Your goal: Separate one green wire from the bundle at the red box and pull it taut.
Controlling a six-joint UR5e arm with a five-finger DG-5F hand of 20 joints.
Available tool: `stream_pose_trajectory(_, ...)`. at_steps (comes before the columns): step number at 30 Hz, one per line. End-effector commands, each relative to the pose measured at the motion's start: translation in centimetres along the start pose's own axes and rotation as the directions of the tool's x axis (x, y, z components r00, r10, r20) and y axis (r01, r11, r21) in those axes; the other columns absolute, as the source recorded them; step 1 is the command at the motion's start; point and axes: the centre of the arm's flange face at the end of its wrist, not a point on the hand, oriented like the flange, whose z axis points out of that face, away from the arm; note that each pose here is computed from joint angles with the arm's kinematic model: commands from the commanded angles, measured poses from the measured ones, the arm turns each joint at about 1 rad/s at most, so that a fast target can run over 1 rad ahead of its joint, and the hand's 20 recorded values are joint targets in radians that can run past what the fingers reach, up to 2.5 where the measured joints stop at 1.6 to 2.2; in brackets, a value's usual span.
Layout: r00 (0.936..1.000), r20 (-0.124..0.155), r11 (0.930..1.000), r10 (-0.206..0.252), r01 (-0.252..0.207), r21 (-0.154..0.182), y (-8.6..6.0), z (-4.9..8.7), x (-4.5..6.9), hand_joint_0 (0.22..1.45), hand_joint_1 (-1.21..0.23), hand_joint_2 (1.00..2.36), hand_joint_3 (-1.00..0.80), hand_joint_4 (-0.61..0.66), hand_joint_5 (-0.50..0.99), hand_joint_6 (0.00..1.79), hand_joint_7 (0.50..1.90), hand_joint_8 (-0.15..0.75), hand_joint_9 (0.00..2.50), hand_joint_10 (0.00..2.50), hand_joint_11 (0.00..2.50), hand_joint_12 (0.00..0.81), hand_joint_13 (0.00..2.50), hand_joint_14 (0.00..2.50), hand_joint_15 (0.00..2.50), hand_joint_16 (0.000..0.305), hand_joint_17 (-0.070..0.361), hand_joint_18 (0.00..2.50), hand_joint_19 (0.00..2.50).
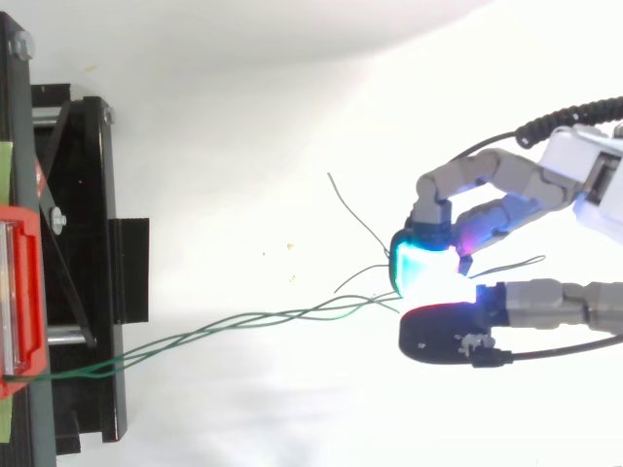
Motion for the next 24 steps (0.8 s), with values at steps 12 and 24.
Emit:
stream_pose_trajectory(12,0.992,0.038,0.9911,0.12,-0.122,0.052,-0.2,-1.4,-0.4,0.62,-0.72,1.02,-0.17,0.08,-0.15,0.88,1.18,0.292,0.95,0.02,0.72,0.374,0.81,0.02,0.4,0.055,0.124,0.73,0.51)
stream_pose_trajectory(24,0.9784,0.021,0.9775,0.206,-0.204,-0.053,0.9,-0.4,0.6,0.62,-0.72,1.02,-0.16,0.08,-0.15,0.88,1.18,0.294,0.94,0.03,0.71,0.374,0.81,0.02,0.4,0.055,0.125,0.73,0.5)
